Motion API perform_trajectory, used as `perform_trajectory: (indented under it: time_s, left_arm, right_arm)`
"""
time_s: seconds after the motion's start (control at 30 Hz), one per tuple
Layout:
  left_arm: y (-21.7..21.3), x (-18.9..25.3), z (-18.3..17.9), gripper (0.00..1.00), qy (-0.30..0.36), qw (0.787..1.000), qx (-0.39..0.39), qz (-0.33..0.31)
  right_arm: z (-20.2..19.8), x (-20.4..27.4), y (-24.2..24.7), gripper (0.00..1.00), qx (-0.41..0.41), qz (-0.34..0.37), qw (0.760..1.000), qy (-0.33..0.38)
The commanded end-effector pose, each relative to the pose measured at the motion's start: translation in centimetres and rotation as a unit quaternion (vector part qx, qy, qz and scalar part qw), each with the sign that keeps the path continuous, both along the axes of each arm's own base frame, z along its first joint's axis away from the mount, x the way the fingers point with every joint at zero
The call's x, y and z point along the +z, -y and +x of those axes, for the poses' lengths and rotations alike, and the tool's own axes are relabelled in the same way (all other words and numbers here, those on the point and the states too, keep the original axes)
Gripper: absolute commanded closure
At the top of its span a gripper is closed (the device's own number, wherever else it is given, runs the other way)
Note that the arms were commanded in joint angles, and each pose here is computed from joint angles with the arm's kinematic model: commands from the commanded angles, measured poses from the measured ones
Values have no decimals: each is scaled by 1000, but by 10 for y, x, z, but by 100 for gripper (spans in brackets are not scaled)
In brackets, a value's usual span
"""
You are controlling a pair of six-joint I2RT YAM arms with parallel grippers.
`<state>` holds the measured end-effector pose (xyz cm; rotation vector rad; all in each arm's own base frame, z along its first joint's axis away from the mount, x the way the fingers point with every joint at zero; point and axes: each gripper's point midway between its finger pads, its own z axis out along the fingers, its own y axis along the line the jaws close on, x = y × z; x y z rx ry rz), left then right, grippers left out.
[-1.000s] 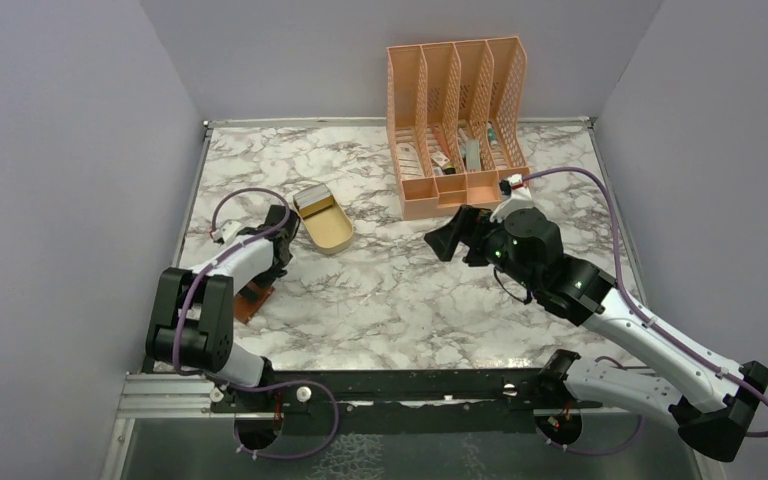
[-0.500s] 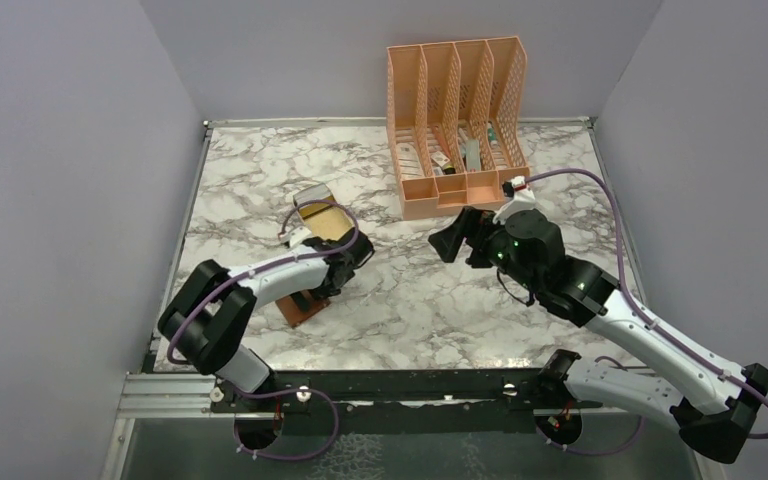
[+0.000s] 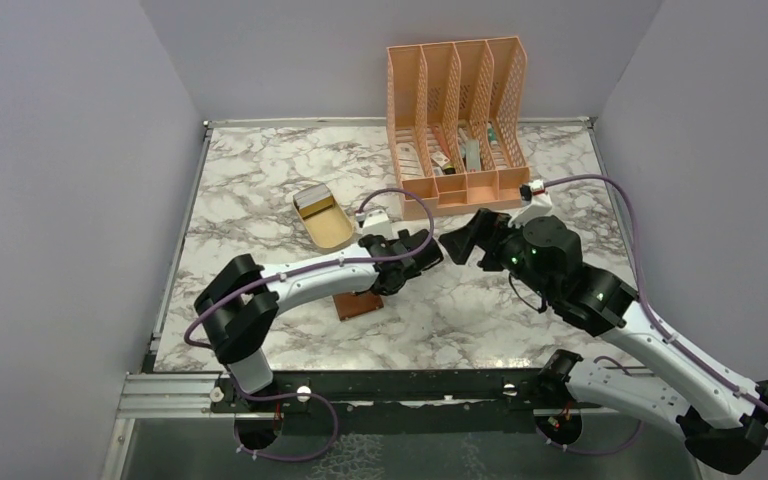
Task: Put the credit cards into the card holder
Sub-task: Move the card holder to the center of the board.
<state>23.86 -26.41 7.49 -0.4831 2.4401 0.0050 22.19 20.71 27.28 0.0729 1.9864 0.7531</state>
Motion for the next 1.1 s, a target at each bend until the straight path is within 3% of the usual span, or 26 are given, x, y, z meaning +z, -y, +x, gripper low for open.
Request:
perform_trajectory:
  time_s: [0.0,0.1,0.17,0.27,0.4,0.5,0.77,0.9,1.07]
  left_arm:
    - [-15,47,21,2,63,989,-110,80]
    - [-17,61,22,11,64,962,-230,134]
    - [-14,61,16,21,49,933,-325,148]
    - [-17,65,11,27,42,900,-401,167]
    - [-22,63,8,40,34,857,-472,203]
    - [-33,57,17,55,24,848,-475,234]
    - [-57,2,17,55,-67,825,-515,220]
    - [-55,-19,9,58,-93,802,-551,210]
    - [-47,-33,-5,54,-108,789,-579,174]
  right_arm:
    - [-3,3,5,1,-9,15,1000,-2]
    - [-5,3,6,3,-2,11,1000,7]
    - [-5,2,9,3,-6,8,1000,13]
    - [-4,3,15,4,-18,9,1000,20]
    - [-3,9,18,5,-27,17,999,27]
    - [-4,11,17,6,-24,20,999,29]
    - [-4,10,23,7,-35,11,999,26]
    - [-4,13,25,7,-37,16,999,31]
    - [-3,12,26,8,-40,11,999,32]
